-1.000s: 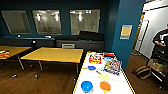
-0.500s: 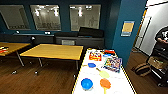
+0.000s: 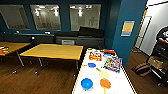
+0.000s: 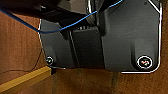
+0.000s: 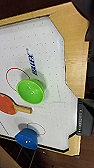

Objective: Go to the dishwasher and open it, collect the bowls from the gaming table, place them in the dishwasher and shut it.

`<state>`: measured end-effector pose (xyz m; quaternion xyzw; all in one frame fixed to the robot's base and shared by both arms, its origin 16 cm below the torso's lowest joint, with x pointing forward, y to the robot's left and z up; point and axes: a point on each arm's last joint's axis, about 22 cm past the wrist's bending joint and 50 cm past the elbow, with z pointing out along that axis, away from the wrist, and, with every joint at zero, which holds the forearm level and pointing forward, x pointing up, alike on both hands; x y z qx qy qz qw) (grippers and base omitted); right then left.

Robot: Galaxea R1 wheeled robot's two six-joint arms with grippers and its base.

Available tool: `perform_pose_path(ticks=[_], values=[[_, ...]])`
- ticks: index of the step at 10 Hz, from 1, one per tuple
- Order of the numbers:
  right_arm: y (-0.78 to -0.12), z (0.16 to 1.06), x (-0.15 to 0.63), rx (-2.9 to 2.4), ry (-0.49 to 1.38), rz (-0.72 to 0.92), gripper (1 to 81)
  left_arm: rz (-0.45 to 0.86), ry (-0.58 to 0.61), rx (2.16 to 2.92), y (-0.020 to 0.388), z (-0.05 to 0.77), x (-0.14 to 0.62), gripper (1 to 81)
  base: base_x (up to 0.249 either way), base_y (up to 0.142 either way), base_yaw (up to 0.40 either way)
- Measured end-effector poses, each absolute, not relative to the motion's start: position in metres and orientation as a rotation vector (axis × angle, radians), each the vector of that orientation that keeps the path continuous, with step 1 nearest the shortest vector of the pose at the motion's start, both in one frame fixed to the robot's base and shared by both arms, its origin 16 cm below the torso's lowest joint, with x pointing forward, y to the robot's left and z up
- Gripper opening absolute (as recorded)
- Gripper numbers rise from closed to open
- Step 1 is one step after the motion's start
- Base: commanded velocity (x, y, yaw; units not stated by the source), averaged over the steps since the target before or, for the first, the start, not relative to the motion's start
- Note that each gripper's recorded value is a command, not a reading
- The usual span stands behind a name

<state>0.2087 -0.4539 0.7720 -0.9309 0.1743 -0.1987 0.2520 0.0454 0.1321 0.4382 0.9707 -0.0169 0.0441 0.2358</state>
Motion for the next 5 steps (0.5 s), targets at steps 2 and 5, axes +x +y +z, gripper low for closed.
perform_pose_path(ticks=[2,5], values=[[-0.467,0.775,0.23,-2.565,0.484,-0.517,81.1,0.121,-0.046,2.662,0.132,0.438,0.045,81.1,0.0,0.0,0.0],[-0.469,0.739,0.243,-2.607,0.513,-0.445,81.1,0.121,-0.046,2.662,0.132,0.438,0.045,81.1,0.0,0.0,0.0]])
